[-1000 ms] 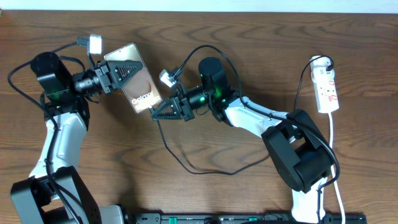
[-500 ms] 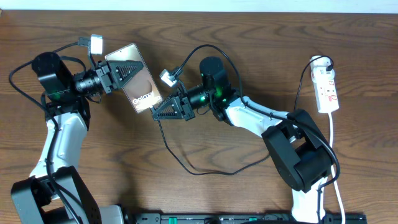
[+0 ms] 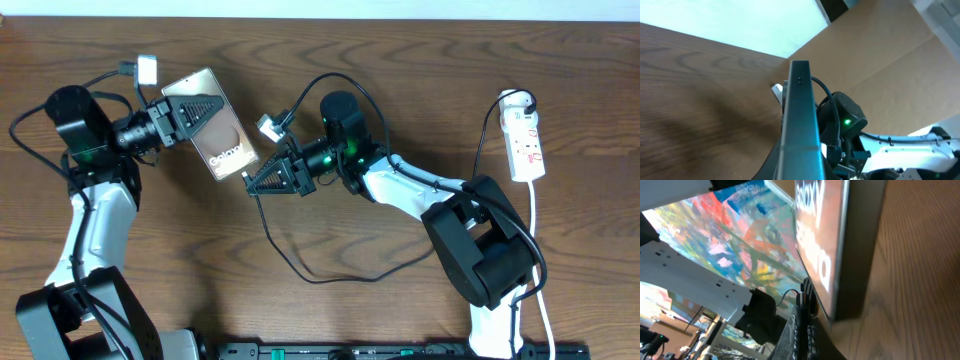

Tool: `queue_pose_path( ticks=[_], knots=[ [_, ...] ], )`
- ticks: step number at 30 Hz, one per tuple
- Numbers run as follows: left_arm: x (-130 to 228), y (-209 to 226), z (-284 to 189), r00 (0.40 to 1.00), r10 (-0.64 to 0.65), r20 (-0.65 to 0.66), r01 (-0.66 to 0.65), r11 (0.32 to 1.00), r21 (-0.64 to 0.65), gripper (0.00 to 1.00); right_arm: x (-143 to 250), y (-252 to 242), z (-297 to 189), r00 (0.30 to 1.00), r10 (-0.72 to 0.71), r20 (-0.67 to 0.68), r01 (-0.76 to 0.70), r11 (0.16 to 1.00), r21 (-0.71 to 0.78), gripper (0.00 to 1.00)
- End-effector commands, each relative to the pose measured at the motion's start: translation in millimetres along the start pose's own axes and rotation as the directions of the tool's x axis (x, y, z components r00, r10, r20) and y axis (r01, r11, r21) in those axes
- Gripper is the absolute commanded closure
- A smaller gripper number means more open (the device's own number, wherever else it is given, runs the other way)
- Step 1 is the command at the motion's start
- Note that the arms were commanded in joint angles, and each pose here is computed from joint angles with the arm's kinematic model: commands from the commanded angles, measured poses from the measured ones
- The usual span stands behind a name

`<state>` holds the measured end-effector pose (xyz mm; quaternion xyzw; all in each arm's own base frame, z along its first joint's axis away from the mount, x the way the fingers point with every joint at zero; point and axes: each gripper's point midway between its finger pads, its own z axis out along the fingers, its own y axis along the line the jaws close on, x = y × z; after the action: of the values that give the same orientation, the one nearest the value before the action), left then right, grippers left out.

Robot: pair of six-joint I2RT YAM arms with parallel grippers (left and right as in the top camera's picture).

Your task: Plug charger to phone and switch on socket

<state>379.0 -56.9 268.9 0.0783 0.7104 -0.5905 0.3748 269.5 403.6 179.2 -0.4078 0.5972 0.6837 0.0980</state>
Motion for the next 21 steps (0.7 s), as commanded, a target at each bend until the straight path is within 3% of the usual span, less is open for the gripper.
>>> queue_pose_path(
  ticks=[1,21],
  knots=[
    [-0.7,0.1,-1.9,1.000,-0.029,0.012,0.029,1.000,-0.009,0.93,-2.8,6.0,1.4,0.998,-0.056,-0.009,0.056,0.998,-0.018,0.99],
    [3.8,-3.9,1.0,0.999,-0.031,-0.012,0.031,0.999,0.013,0.92,-4.9,4.3,6.1,0.998,-0.067,0.000,0.067,0.998,-0.001,0.99]
  ],
)
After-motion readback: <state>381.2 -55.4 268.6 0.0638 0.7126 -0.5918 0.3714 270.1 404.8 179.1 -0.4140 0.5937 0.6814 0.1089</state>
